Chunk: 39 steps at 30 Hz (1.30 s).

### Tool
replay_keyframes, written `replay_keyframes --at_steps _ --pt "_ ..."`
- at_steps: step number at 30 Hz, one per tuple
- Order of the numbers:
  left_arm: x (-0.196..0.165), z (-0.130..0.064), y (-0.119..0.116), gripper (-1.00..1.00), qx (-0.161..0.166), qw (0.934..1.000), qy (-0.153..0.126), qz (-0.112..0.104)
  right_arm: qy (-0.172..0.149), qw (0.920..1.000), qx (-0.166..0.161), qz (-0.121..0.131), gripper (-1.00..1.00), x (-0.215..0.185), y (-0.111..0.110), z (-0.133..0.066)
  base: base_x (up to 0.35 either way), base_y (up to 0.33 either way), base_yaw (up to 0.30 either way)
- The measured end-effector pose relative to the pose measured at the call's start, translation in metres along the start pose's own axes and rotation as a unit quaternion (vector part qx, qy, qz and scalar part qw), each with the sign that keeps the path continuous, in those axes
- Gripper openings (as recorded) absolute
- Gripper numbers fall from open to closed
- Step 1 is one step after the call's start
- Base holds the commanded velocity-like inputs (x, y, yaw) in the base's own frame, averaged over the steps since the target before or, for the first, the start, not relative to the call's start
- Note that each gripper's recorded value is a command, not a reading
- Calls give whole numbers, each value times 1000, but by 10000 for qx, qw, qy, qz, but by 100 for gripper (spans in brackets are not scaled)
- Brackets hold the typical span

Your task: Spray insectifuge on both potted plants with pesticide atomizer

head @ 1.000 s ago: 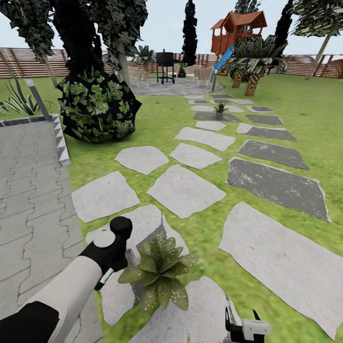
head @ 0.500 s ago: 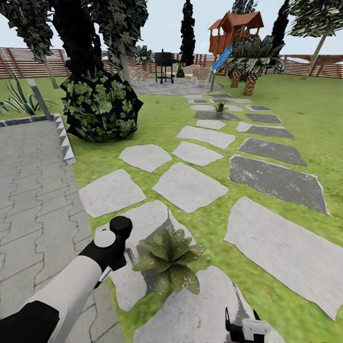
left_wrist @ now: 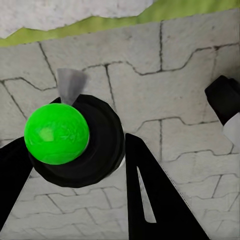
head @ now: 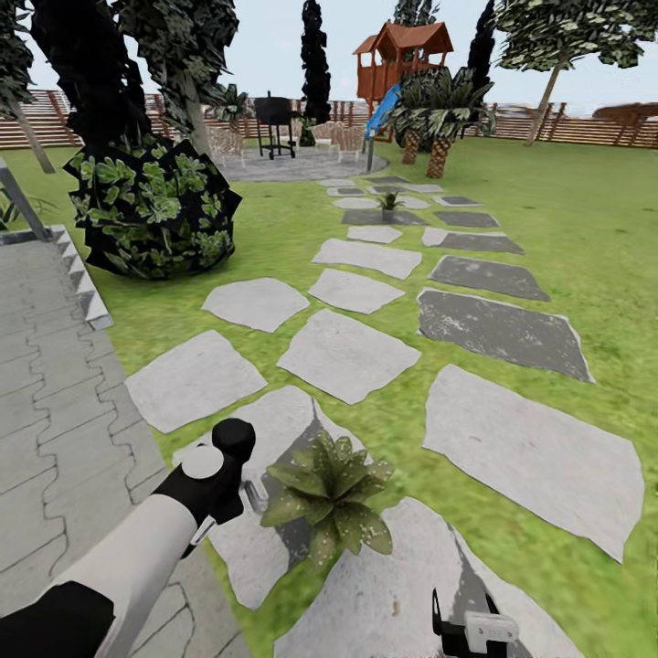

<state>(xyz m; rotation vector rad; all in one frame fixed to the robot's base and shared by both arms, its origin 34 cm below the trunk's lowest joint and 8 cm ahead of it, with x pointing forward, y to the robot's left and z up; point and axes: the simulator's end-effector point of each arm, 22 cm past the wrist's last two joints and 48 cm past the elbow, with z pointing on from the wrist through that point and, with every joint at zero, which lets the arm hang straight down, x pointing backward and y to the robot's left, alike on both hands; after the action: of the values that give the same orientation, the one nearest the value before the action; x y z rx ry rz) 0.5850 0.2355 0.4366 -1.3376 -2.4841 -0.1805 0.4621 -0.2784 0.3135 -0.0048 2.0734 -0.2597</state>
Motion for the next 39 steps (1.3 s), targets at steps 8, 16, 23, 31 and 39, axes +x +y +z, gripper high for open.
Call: replay_keyframes --at_steps 8,16,23,31,39 --pt "13 14 -4 -100 136 9998 122 -73 1 10000 -1 -1 100 0 0 0 0 4 -10" --pt "26 21 0 -100 168 9995 201 -156 2 10000 -3 -3 100 0 0 0 0 0 0" --pt "35 35 -11 -100 360 9984 410 -138 5 10000 0 -2 100 0 0 0 115 42 0" --pt "39 42 -18 -100 452 9977 498 -111 4 10000 -2 -3 100 0 0 0 45 26 -18" --pt "46 55 -32 -100 580 9964 610 -75 5 10000 -2 -4 100 0 0 0 0 0 -243"
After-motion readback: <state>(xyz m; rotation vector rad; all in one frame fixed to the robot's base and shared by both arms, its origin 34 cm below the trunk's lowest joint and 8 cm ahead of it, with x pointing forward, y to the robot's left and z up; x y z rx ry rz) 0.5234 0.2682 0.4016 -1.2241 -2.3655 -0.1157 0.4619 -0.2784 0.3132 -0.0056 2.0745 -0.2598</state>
